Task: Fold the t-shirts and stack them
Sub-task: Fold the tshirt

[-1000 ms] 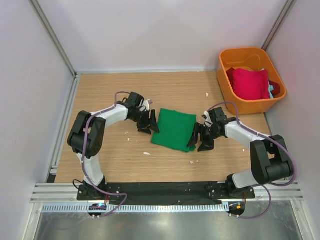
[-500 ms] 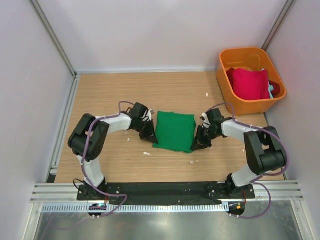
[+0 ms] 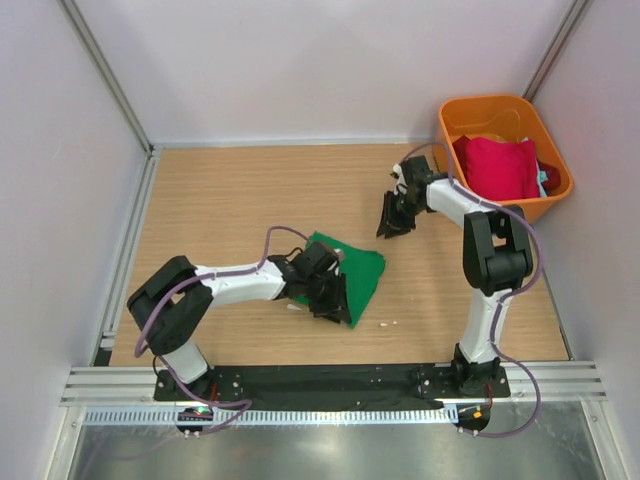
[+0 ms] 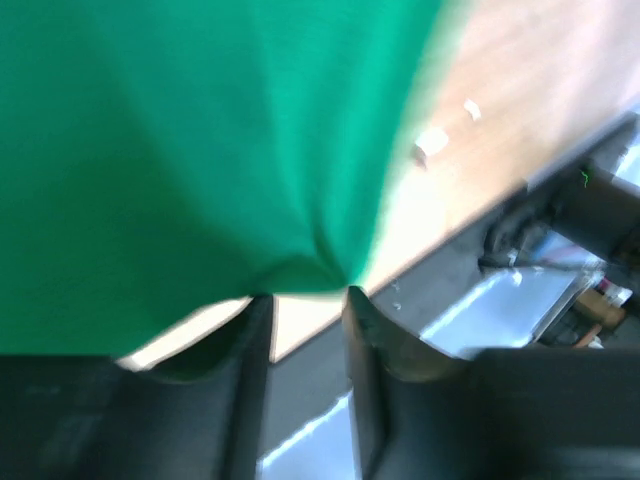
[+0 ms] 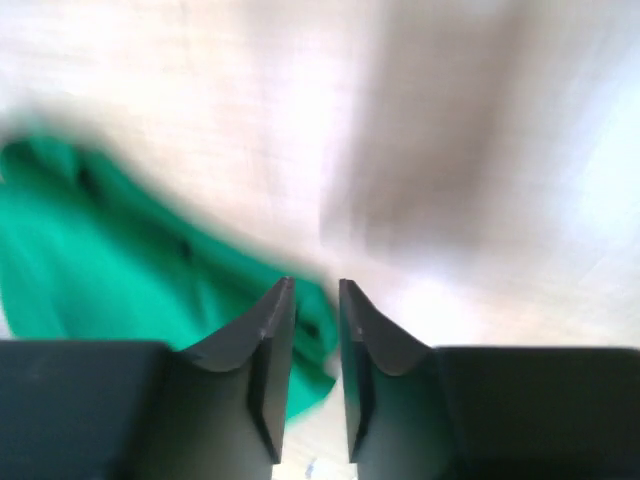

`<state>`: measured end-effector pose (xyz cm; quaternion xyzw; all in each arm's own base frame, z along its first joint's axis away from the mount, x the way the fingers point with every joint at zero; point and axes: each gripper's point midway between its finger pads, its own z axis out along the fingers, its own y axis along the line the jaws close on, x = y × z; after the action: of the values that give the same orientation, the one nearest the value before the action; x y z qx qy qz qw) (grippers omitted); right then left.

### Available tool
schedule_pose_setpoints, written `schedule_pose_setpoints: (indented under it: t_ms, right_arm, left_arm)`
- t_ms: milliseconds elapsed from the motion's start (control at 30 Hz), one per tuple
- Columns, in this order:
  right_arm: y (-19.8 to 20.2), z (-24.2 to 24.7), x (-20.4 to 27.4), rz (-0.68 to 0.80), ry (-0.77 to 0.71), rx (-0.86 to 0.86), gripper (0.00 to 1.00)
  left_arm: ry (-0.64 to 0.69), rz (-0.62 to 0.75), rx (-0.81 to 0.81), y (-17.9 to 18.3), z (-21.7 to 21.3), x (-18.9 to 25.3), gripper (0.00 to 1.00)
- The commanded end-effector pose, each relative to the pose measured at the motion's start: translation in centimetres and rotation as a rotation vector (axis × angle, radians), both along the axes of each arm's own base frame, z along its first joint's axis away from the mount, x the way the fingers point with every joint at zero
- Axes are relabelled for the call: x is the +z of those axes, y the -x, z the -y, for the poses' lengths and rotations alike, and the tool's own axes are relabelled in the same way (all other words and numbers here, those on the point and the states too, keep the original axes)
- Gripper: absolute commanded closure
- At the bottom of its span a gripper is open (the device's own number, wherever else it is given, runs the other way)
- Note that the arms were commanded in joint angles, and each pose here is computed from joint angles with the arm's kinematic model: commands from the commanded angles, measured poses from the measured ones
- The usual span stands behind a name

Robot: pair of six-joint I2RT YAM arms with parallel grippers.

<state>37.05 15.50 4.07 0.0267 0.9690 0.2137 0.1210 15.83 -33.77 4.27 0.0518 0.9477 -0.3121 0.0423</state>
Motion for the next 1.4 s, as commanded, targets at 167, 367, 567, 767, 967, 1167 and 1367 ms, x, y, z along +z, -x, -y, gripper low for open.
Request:
schedule_pose_setpoints:
  t_ms: [167,367,567,767,967,1167,1367]
  right_arm:
    - [-4.9,2.4,6.6,0.165,0.148,0.006,0.48]
    - [-1.0,-0.7,8.3,0.199,-0.107,-0.032,0.5]
    - [4.2,-5.3,7.5,0.128,-0.553,-0.137,0.95]
    - [4.7,-6.7,6.3,0.139,-0.702,-0.185,0.99]
    - [4.9,-7.4,4.7,0.114,-0.837,-0.245,0.99]
    - [4.6,-7.4,3.3,0.133,-0.935,-0.302,0.99]
    - [4.2,-7.0,1.1,0.108,-0.977,-0.386,0.99]
  left_arm:
    - [0.159,0.24,-0.038,-3.4,1.4,11.2,0.43]
    - [0.229,0.395,0.004,-11.0,-1.1,16.4,0.51]
    - [0.364,0.268,0.027,-17.0,-0.5,12.9,0.79]
    - [0.47,0.226,0.035,-18.8,1.5,9.1,0.86]
    - [0.512,0.193,0.062,-19.7,1.6,7.0,0.88]
    - [0.521,0.158,0.095,-21.1,0.5,3.8,0.89]
    - [0.471,0.169,0.132,-23.6,-0.8,-0.2,0.92]
